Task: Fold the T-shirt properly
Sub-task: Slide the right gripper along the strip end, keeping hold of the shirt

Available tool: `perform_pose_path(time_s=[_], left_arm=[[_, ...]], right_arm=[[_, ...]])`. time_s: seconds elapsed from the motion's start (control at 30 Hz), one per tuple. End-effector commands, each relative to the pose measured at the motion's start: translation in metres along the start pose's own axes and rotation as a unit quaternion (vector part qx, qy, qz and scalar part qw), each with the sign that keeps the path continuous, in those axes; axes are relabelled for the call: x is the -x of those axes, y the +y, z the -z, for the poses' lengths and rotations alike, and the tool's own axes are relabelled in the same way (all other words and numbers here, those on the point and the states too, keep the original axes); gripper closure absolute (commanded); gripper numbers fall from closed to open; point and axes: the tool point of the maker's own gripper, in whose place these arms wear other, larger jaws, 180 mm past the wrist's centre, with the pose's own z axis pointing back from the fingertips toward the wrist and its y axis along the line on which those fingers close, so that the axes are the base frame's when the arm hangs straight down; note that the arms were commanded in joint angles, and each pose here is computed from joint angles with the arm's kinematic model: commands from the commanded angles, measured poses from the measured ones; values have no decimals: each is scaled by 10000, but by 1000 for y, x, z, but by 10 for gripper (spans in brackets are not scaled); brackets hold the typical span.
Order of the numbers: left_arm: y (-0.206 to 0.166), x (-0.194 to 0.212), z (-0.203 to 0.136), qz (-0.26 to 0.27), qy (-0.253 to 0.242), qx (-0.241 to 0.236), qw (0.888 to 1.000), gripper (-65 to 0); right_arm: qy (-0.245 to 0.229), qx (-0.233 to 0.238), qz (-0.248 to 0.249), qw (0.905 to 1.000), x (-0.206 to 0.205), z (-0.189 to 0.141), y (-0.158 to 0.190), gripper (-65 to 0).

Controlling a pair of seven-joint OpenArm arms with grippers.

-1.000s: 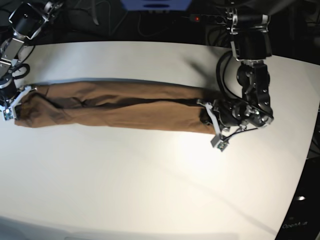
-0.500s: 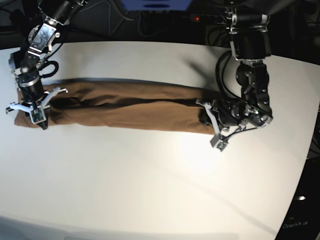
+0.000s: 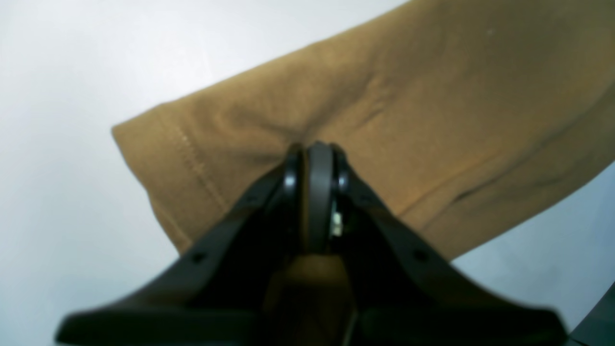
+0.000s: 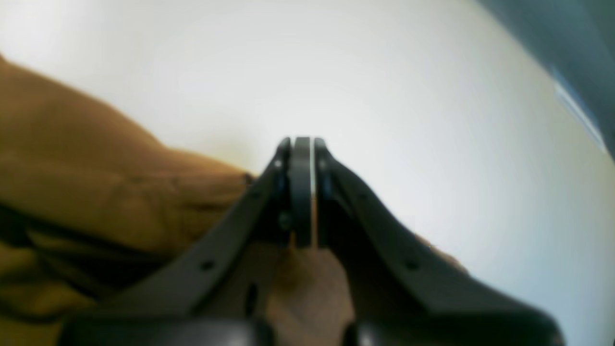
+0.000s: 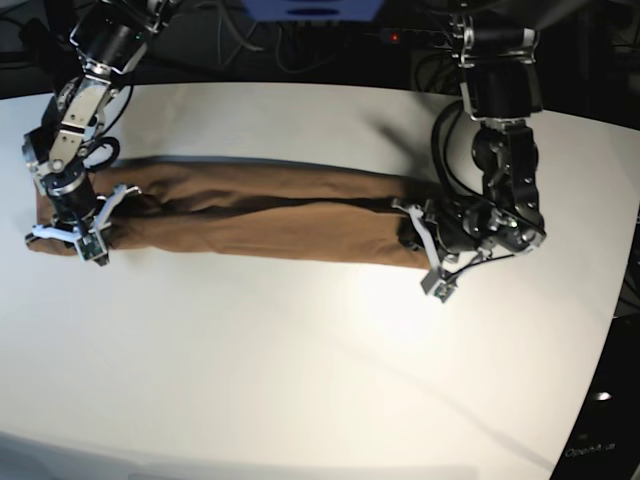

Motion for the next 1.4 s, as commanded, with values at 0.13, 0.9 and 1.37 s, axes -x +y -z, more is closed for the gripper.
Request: perform_pose_path(time_s=[0.13,0.9,1.37], left_arm=[[4,34,2,67,763,-167,9969,-26],[8,36,0,80,790,-211,9966,-26],[6,36,1,59,781,-193,9967,-26]], right_arm=[[-79,54,-113,9999,4,-17,0,-1],[-522,423,-668,9955,-36,-20,-33,-1],[316,146,-227,9991,-16,27,-26,-1]])
